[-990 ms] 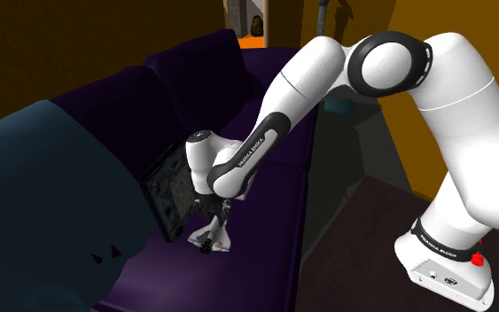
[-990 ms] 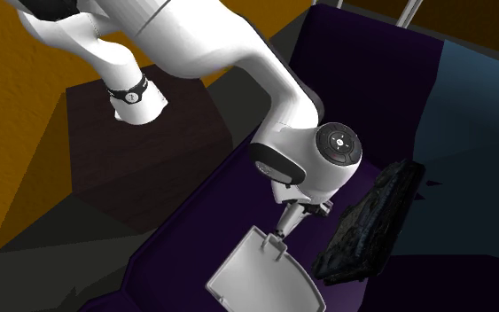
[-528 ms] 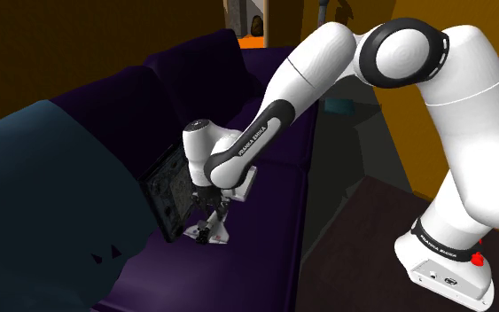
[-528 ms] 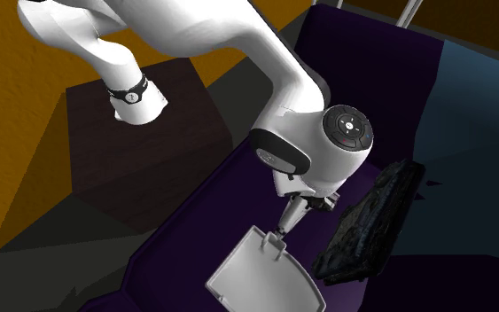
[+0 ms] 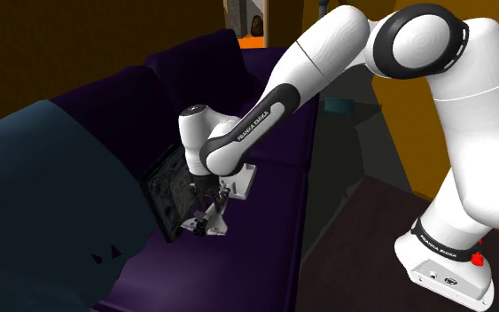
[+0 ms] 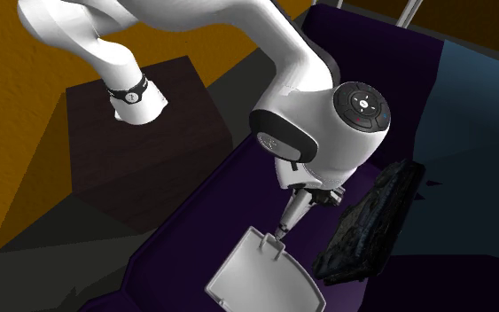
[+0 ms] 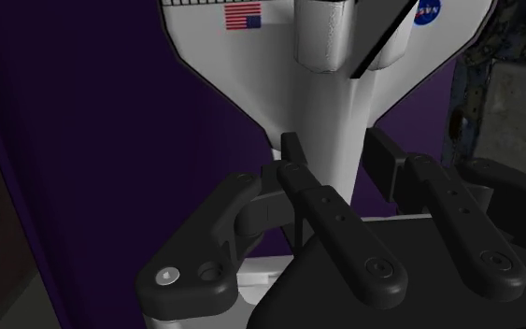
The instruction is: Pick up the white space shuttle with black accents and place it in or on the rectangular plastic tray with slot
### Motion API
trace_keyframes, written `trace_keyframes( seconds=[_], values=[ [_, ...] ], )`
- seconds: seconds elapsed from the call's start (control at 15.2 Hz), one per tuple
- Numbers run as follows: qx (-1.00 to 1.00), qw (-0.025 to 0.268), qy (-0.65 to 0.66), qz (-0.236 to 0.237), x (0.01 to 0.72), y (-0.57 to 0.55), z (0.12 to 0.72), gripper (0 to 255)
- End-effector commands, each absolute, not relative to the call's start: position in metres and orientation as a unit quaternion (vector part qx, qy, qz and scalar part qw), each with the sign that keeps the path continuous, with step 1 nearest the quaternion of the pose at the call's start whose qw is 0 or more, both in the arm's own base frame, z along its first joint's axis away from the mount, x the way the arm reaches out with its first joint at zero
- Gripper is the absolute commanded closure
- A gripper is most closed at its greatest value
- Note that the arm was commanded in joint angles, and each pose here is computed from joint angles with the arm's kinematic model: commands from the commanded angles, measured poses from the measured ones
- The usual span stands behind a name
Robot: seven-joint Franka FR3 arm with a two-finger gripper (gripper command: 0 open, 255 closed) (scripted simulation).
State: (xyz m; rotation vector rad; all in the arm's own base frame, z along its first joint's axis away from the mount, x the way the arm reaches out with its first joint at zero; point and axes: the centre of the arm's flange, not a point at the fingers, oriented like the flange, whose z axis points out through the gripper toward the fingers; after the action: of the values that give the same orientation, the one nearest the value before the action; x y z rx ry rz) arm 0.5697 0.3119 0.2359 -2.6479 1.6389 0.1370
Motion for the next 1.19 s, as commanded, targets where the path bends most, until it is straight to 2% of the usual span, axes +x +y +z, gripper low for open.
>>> trace_keyframes(
  seconds=[0.0, 0.99, 1.12],
  values=[
    [-0.849, 0.012, 0.526, 0.044, 0.569, 0.312, 0.248, 255],
    [-0.849, 0.012, 0.526, 0.044, 0.569, 0.312, 0.326, 255],
    [-0.849, 0.012, 0.526, 0.044, 0.585, 0.291, 0.325, 255]
  ],
)
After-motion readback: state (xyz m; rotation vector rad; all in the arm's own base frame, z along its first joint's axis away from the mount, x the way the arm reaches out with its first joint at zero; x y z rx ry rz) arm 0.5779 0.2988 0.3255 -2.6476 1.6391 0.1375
